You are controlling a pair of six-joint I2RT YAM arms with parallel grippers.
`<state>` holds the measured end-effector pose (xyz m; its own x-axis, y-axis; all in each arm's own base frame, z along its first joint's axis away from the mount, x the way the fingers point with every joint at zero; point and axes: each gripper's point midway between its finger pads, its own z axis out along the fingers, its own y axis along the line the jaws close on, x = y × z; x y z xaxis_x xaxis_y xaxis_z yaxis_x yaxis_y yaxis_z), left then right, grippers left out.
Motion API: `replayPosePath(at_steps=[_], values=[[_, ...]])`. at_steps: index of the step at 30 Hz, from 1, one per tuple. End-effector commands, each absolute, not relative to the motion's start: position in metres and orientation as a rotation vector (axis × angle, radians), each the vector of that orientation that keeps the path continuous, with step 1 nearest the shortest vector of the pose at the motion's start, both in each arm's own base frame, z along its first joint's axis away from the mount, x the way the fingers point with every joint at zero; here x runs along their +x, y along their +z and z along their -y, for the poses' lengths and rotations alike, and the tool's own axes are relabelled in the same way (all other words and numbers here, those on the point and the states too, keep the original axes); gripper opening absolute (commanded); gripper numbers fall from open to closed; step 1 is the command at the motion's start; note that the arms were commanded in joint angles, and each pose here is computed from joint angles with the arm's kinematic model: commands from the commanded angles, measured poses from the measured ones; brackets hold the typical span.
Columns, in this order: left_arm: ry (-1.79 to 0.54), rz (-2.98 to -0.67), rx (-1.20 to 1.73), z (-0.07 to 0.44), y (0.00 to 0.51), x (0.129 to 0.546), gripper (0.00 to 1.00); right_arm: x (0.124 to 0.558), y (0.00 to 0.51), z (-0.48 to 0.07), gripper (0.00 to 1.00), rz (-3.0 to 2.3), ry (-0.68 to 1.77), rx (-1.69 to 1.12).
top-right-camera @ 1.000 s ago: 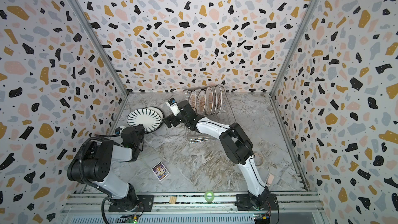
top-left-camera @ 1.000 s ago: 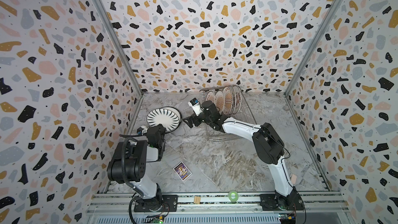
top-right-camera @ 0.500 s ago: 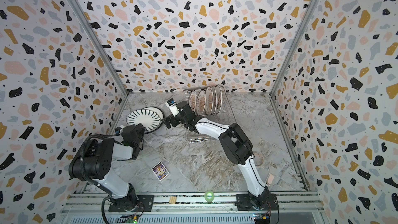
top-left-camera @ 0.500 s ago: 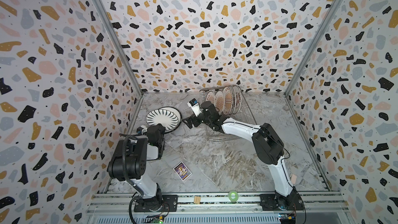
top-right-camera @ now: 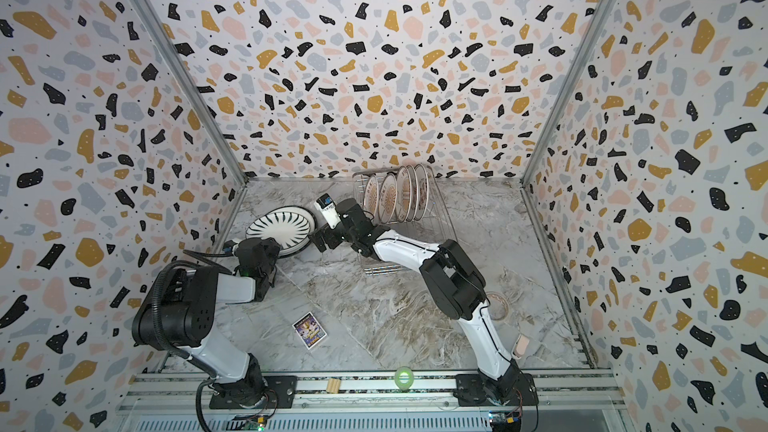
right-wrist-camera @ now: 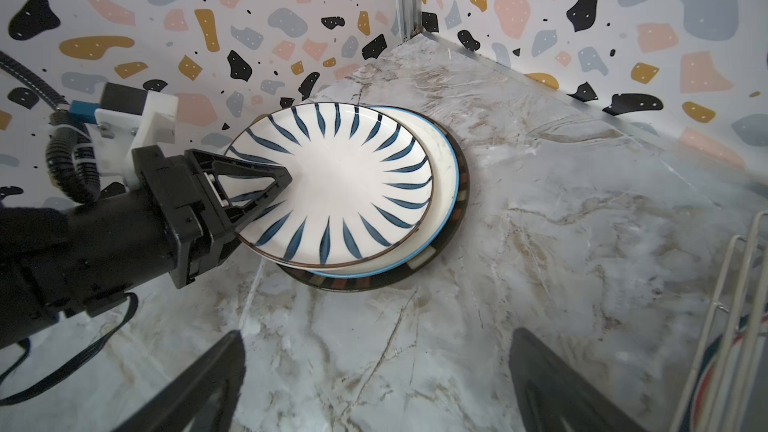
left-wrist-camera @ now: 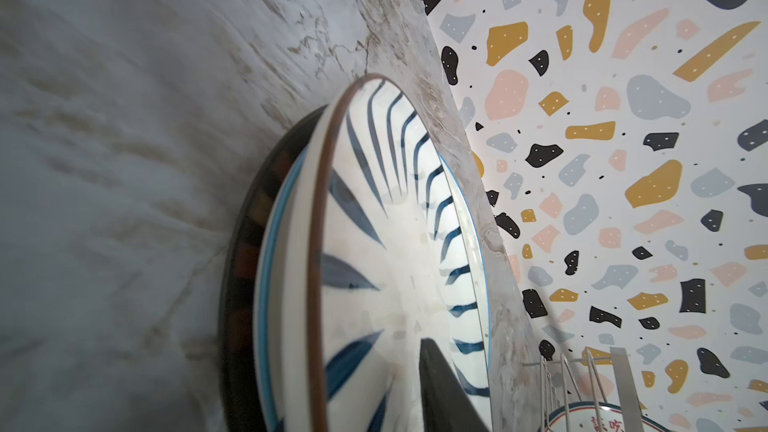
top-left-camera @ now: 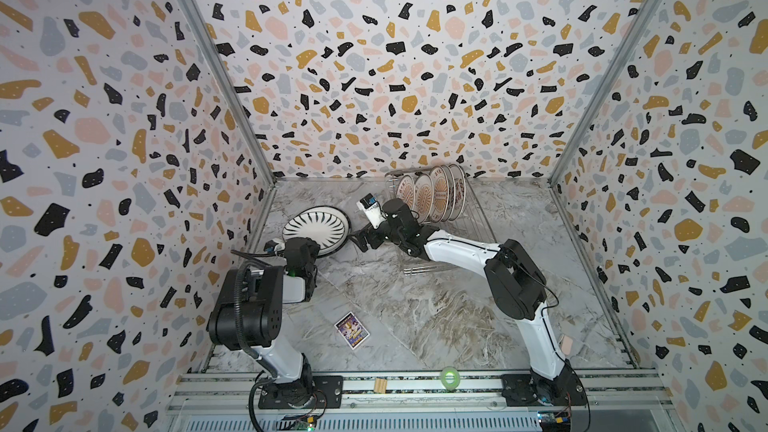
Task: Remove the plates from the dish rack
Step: 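Open the left gripper and lift it off the stacked plates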
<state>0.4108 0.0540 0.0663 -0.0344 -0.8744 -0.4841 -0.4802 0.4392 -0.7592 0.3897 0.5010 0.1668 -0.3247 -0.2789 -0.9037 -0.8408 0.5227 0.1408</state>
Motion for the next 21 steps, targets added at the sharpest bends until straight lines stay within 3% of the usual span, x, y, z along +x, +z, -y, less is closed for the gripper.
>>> replayPosePath(at_steps=[1,10,21], values=[[-0.431,-1.612,-1.129,-0.066,0.092,0.423,0.35,0.384,0.195,-0.497,1.00,-1.819,0.757,-0.931],[-0.306,-1.619,-1.152,-0.080,0.086,0.418,0.40,0.385,0.194,-0.500,1.00,-1.824,0.743,-0.929],[-0.202,-1.590,-1.180,-0.094,0.092,0.405,0.36,0.386,0.194,-0.500,1.00,-1.826,0.731,-0.934]])
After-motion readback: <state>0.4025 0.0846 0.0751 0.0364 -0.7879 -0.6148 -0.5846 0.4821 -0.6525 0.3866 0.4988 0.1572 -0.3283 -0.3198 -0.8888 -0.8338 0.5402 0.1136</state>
